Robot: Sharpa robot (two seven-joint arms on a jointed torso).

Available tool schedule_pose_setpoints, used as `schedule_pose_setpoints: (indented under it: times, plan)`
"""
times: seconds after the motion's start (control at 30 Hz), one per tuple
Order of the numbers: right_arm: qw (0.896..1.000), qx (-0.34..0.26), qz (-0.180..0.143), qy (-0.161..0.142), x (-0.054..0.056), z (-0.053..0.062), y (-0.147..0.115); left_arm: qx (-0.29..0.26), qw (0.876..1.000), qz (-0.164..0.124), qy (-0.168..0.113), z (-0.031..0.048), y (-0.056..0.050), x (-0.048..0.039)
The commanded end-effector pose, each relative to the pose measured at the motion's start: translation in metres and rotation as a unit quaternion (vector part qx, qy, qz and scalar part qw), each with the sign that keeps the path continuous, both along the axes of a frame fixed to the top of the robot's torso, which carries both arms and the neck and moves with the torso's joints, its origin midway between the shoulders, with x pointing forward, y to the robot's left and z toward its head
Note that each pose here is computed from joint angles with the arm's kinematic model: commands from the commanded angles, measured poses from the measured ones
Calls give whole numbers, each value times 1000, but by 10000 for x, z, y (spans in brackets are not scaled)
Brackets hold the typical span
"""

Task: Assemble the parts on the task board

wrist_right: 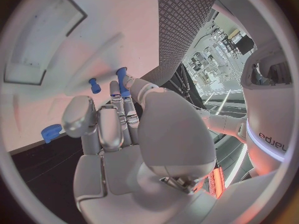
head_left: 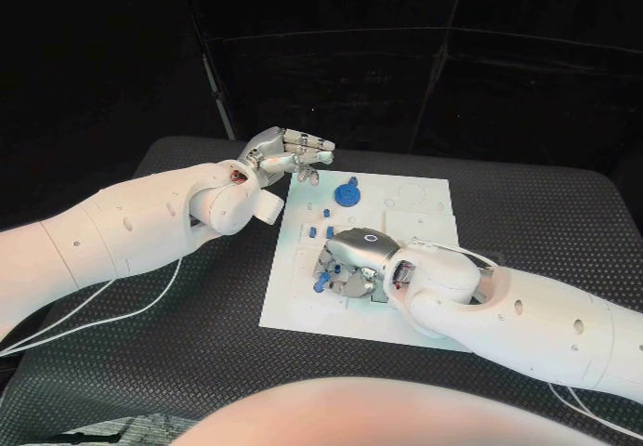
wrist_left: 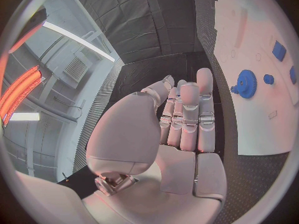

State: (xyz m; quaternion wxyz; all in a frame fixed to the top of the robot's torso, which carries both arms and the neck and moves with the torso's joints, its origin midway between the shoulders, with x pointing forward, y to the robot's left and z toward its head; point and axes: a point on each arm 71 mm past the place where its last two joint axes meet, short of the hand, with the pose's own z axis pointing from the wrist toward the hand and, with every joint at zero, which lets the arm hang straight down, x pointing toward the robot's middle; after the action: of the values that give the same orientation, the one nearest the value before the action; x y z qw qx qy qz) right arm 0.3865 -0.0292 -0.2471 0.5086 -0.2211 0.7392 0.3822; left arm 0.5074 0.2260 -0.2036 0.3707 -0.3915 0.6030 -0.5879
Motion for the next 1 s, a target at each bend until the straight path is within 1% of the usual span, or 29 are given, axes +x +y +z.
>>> schedule_pose_setpoints:
  times: [0.03, 0.33, 0.5, 0.63, 1.0]
  plan:
    - [1000, -23, -1, -10, 10, -18, -8, -5, 1000, -5, -2, 15, -14, 1]
    - [999, -32, 3, -24, 10, -21, 8, -5, 1000, -6, -1, 14, -17, 2]
    - [999, -35, 22, -19, -67, -88, 55, -5, 1000, -6, -1, 11, -19, 4]
    - [999, -31, 33, -14, -105, -112, 91, -5, 1000, -7, 0, 9, -20, 5]
    - [999, -12, 35, -19, -117, -102, 103, -5, 1000, -8, 2, 6, -17, 6]
